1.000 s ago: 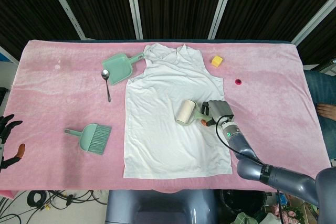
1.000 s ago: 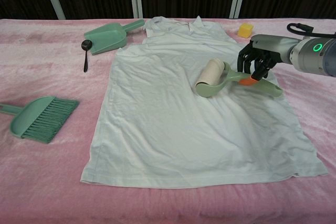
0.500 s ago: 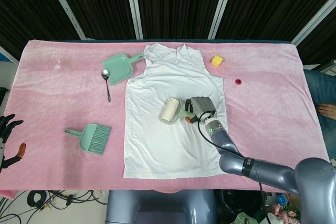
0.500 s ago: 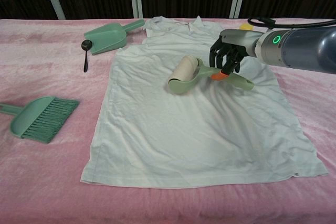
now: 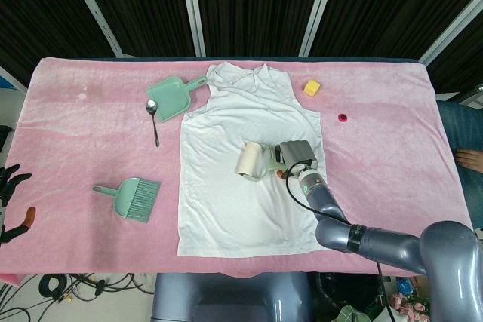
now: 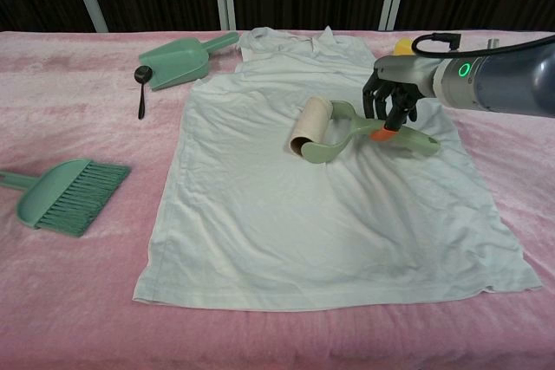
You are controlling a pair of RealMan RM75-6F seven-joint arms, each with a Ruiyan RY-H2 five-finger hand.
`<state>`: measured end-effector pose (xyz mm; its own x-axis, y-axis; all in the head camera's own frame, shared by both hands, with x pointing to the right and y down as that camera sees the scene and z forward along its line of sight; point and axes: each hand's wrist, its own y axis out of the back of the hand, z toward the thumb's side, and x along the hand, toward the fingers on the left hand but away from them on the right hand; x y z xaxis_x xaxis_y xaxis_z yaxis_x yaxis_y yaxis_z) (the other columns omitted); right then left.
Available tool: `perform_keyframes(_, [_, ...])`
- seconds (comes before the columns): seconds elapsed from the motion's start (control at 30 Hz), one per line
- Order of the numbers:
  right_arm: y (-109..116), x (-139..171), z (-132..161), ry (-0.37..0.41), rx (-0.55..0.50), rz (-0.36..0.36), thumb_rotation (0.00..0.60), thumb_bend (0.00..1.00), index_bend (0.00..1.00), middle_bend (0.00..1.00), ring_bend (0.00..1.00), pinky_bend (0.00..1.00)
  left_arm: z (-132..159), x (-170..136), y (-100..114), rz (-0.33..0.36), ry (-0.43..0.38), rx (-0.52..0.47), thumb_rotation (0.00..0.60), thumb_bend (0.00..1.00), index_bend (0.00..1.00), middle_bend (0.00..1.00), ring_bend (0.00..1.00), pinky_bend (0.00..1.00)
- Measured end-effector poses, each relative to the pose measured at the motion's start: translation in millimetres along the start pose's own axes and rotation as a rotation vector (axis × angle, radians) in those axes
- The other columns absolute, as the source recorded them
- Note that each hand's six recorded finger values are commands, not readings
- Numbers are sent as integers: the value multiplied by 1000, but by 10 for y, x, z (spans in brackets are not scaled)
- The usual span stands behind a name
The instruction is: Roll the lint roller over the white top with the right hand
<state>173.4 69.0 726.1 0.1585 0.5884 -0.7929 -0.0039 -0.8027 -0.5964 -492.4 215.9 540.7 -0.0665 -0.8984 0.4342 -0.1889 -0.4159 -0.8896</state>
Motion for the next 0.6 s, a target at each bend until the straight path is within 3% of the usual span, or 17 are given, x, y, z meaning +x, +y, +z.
perform_keyframes(0.27, [97, 236, -215, -37, 42, 18, 600, 700, 693, 621, 606, 529, -1, -11, -2, 0, 0, 2, 600, 428, 188, 79, 0, 10])
perform_keyframes(0.6, [176, 551, -749, -153, 98, 71, 600, 707, 693, 621, 606, 530, 14, -18, -7, 2, -3, 2, 600, 428, 188, 79, 0, 10])
